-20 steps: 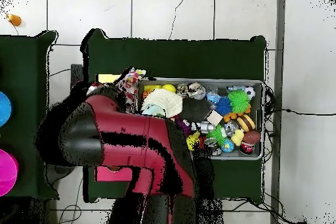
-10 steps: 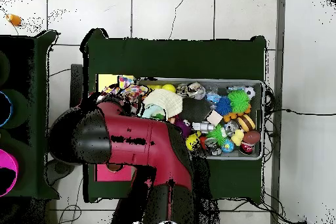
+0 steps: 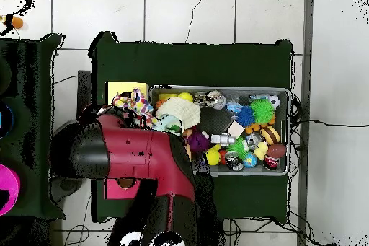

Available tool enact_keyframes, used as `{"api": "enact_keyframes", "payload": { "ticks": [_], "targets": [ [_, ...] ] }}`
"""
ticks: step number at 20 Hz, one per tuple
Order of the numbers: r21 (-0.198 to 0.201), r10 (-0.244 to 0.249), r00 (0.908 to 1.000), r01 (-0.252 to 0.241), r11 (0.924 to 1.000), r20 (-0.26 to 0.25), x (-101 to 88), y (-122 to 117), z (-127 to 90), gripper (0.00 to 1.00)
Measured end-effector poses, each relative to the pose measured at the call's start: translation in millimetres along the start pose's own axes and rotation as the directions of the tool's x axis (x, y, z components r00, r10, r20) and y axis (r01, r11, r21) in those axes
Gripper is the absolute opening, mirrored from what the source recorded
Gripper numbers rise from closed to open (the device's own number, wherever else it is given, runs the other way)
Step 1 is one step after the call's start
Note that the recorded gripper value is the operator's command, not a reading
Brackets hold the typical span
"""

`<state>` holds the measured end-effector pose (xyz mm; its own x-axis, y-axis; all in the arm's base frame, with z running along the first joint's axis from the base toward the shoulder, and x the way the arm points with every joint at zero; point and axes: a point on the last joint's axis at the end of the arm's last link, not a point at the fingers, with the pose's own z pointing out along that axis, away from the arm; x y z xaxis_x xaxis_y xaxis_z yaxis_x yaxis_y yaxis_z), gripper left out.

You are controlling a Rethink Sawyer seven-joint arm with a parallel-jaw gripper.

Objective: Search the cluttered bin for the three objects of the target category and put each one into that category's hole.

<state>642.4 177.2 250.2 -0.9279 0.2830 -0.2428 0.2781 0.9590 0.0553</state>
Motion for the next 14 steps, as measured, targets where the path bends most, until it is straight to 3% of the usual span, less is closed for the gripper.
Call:
{"api": "enact_keyframes", "payload": {
  "ticks": [14],
  "targets": [
    [0.005,-0.035,0.9981,0.035,0.9994,0.050,13.6,13.6,52.1,0.00]
  ]
}}
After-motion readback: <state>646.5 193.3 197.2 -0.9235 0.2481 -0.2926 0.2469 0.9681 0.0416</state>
